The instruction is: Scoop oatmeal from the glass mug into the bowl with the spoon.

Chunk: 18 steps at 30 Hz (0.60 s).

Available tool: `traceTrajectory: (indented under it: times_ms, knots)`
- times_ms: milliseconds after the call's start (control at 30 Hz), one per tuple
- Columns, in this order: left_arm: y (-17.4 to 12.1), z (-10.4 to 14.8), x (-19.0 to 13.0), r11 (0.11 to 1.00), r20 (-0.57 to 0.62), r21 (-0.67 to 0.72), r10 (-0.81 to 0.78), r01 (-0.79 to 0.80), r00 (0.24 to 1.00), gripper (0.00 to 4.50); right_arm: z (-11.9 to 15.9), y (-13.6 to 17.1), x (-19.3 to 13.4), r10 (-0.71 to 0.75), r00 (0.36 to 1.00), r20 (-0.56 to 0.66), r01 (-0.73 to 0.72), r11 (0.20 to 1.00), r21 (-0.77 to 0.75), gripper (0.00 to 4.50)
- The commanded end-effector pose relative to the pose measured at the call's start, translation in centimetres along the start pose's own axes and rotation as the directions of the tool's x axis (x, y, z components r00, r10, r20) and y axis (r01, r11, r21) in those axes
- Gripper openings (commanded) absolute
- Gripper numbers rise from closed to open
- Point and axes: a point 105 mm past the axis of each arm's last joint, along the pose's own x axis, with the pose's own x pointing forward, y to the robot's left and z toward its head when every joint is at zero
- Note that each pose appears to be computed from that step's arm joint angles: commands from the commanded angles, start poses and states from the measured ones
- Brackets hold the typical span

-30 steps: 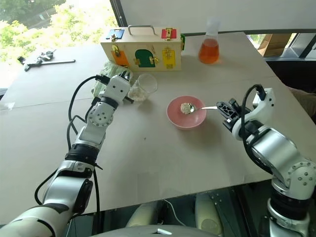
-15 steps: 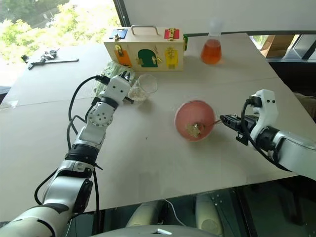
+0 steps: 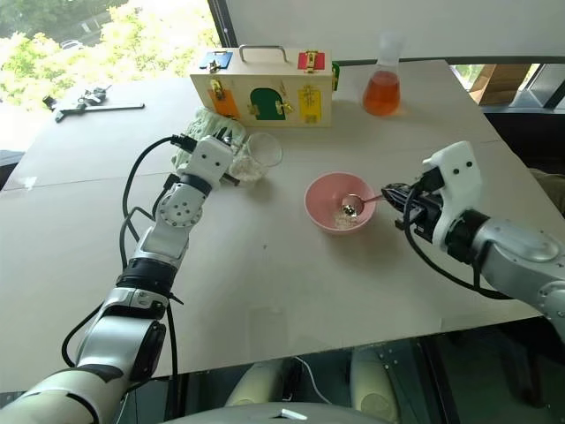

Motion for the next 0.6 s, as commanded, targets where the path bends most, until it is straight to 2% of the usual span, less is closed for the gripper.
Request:
traceTrajectory:
  times_ms: [33, 267, 400, 467, 567, 600]
  knots:
    - [1.2, 1.0, -0.1, 0.999, 0.041, 0.007, 0.036, -0.037, 0.998, 0.05, 1.2, 0.9, -0.3, 0.051, 0.996, 0.073, -0.034, 0.974, -0.223, 0.0]
    - [1.3, 1.0, -0.1, 0.999, 0.041, 0.004, 0.039, -0.039, 0.998, 0.05, 2.1, 0.1, -0.5, 0.044, 0.985, 0.168, 0.053, 0.844, -0.534, 0.0]
    - [1.3, 1.0, -0.1, 0.999, 0.043, 0.001, 0.041, -0.041, 0.998, 0.05, 2.2, -0.3, -0.4, 0.05, 0.979, 0.197, 0.083, 0.786, -0.612, 0.0]
    - [1.3, 1.0, -0.1, 0.999, 0.042, 0.001, 0.041, -0.041, 0.998, 0.05, 1.8, -0.6, -0.4, 0.039, 0.979, 0.201, 0.08, 0.831, -0.55, 0.0]
    - [1.4, 0.9, -0.1, 0.999, 0.04, 0.0, 0.043, -0.043, 0.998, 0.05, 2.2, -1.7, -0.4, -0.036, 0.962, 0.27, 0.129, 0.933, -0.335, 0.0]
    - [1.4, 0.9, -0.1, 0.999, 0.041, 0.0, 0.043, -0.043, 0.998, 0.05, 2.4, -2.4, -0.4, -0.082, 0.952, 0.296, 0.151, 0.964, -0.22, 0.0]
